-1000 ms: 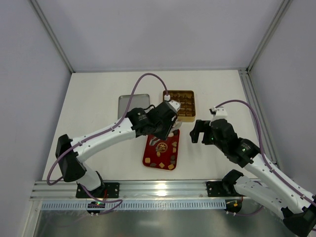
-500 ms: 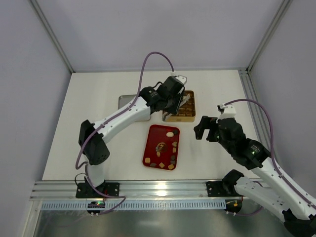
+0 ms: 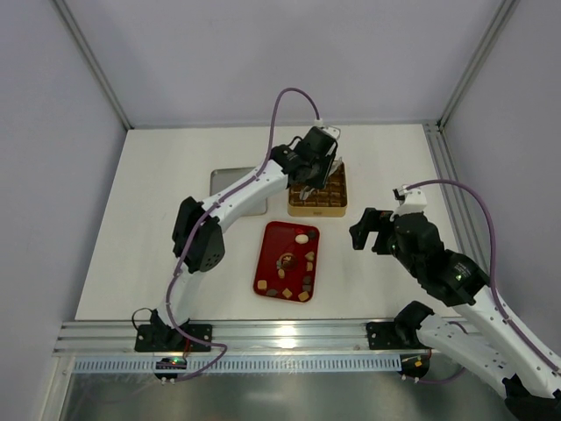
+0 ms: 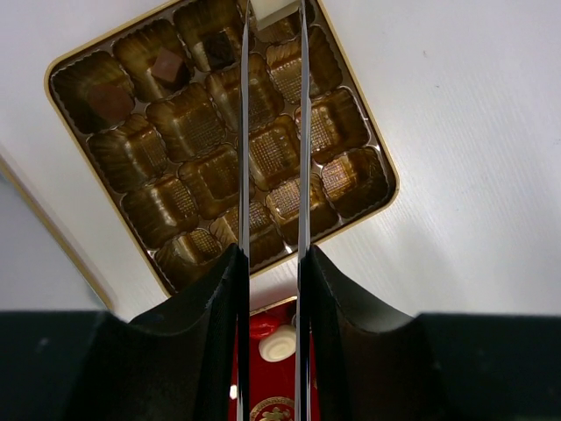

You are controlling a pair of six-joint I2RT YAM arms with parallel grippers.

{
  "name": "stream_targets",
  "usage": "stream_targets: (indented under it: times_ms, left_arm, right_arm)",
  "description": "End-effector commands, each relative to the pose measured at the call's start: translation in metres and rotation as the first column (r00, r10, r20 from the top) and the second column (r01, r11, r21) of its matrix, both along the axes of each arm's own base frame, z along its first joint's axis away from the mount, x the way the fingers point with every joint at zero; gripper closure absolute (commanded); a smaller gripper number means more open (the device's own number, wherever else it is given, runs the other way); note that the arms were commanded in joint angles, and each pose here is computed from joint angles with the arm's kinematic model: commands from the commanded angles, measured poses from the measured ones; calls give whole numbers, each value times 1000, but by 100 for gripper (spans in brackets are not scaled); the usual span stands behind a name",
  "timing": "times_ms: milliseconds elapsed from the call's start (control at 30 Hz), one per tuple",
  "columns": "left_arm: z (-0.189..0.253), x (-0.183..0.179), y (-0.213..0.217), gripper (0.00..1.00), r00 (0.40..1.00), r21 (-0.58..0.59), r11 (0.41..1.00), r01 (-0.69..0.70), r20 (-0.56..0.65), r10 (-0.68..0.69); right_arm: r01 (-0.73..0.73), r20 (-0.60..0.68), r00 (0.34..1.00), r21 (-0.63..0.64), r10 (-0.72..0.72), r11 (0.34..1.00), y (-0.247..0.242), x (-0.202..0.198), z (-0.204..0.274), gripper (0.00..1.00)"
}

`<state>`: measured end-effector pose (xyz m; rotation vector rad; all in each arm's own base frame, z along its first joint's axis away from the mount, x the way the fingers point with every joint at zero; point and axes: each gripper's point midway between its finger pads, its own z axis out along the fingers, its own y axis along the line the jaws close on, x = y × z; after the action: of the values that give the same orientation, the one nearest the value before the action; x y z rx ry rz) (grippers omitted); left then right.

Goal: Pack the chocolate

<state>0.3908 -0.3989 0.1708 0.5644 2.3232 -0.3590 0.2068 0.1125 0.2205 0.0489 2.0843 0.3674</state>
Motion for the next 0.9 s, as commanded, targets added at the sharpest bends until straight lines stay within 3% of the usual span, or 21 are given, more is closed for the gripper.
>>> stream_targets:
  times_ms: [0,300,500,567,867]
  left_arm:
    - [24,17,-12,67,997,-66,998,13,74,-8]
    - [10,23,-15,61,998,-56,998,23,67,-20]
    - [12,25,-13,51,997,-56,998,25,70,-21]
    - [15,25,-13,48,997,-58,998,27,76,-23]
    - [59,13,-3,48,992,-109,993,34,122,-20]
  right_arm:
    - [13,37,999,-4,-13,1000,-4,3,12,0]
    - [-1,29,1000,-5,1,1000,0,4,8,0]
    - [0,33,999,-4,0,1000,1,5,8,0]
    - [-3,27,1000,-5,4,1000,2,5,7,0]
    - [2,31,1000,-5,-2,1000,1,6,8,0]
